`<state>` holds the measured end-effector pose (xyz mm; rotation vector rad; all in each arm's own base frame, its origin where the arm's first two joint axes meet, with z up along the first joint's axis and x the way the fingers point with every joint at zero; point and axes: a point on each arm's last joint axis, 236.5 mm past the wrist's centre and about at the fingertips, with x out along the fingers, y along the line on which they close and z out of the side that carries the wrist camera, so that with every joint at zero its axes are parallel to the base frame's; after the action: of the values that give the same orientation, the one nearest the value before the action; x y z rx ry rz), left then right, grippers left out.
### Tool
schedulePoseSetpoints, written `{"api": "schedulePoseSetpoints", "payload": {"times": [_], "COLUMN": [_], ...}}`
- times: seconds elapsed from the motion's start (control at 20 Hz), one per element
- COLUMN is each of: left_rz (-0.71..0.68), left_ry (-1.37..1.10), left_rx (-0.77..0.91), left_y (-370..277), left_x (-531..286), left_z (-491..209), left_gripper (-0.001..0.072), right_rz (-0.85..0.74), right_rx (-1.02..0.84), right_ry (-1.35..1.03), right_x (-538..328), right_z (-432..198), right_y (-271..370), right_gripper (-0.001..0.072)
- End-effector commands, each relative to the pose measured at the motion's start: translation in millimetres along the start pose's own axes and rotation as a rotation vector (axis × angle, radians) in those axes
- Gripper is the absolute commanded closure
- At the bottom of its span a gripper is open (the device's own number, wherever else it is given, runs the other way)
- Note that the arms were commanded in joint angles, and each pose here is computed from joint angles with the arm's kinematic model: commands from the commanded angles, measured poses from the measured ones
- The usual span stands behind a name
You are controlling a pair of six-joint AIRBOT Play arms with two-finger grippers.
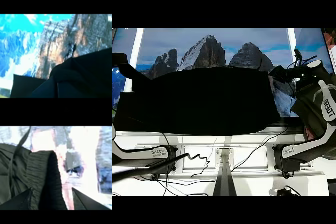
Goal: Fold the clothes and pants, and hang the long-sleeved shirts on hangers.
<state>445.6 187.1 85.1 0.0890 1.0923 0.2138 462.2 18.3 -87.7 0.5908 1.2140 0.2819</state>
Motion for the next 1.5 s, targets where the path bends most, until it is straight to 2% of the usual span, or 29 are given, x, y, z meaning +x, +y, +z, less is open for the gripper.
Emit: {"api": "schedulePoseSetpoints", "payload": {"times": [0.0,0.15,0.2,0.3,0.35,0.45,0.75,1.25,1.45], "left_rz": [-0.007,-0.033,-0.031,-0.027,-0.025,-0.014,0.074,0.045,0.102], "left_ry": [-0.027,-0.035,-0.037,-0.052,-0.058,-0.092,-0.198,-0.096,-0.166], "left_rx": [-0.006,-0.018,-0.017,-0.018,-0.018,-0.019,0.001,-0.002,0.022], "left_y": [-1.5,-7.7,-7.3,-6.0,-5.7,-3.0,17.9,13.1,27.1], "left_x": [0.3,0.1,0.1,-0.4,-1.6,-7.5,-34.7,25.4,46.6], "left_z": [6.4,8.4,8.8,12.4,13.8,20.7,40.8,25.8,44.0], "left_gripper": [0.0694,0.0695,0.0694,0.0694,0.0694,0.0694,0.0695,0.0695,0.0694], "right_rz": [-0.001,0.01,0.01,0.006,0.003,-0.018,-0.233,-0.242,-0.242], "right_rx": [-0.057,-0.148,-0.189,-0.215,-0.219,-0.238,-0.211,-0.181,-0.181], "right_ry": [0.049,0.076,0.076,0.051,0.03,-0.026,-0.181,-0.168,-0.168], "right_x": [23.5,39.0,41.5,38.6,32.6,13.9,-65.9,-74.6,-74.6], "right_z": [-7.3,-15.7,-16.5,-7.3,1.4,20.5,60.5,55.4,55.5], "right_y": [13.3,36.5,41.2,43.9,44.3,43.4,-10.2,-25.0,-25.0], "right_gripper": [0.0153,0.0171,0.0318,0.0677,0.0698,0.0698,0.0699,0.0698,0.0698]}}
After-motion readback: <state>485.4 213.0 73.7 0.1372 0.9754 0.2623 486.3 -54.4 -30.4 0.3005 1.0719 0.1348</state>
